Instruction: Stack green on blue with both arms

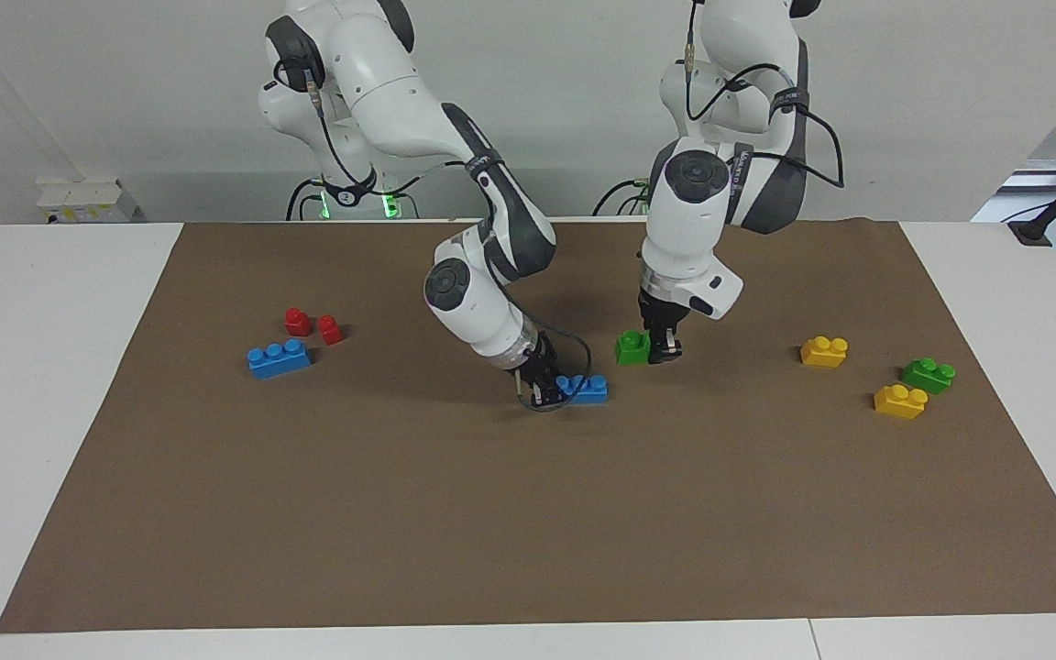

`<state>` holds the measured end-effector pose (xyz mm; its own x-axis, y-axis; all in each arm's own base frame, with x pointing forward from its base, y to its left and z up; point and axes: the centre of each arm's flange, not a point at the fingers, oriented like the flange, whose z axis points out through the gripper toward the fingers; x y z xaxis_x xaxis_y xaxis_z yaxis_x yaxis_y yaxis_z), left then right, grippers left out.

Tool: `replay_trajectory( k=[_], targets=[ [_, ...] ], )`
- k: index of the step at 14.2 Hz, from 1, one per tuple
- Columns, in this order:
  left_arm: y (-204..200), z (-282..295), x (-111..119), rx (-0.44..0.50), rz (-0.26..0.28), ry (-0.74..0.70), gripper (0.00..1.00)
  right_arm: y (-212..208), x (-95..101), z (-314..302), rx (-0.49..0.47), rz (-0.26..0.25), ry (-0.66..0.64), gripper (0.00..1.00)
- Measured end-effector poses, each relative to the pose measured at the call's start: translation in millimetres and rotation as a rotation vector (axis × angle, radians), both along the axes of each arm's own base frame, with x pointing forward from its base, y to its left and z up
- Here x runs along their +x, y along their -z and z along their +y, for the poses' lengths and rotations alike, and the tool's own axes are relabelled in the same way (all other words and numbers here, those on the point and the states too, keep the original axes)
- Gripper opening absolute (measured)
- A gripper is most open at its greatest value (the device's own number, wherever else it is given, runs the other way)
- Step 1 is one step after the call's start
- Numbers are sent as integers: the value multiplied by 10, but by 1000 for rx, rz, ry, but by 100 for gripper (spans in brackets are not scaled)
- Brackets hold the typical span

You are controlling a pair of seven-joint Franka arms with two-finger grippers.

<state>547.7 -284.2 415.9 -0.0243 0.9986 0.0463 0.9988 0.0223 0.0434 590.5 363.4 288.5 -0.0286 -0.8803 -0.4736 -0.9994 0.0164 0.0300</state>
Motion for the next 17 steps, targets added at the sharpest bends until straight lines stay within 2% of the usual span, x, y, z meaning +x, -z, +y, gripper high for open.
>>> replay_trajectory(
  k=[6, 17],
  targets=[
    [545, -379, -22, 14, -18, -58, 34, 2, 3, -5, 0, -5, 4, 34],
    [590, -613, -103, 14, -24, -40, 34, 4, 11, -14, -1, -13, 9, 34]
  ],
)
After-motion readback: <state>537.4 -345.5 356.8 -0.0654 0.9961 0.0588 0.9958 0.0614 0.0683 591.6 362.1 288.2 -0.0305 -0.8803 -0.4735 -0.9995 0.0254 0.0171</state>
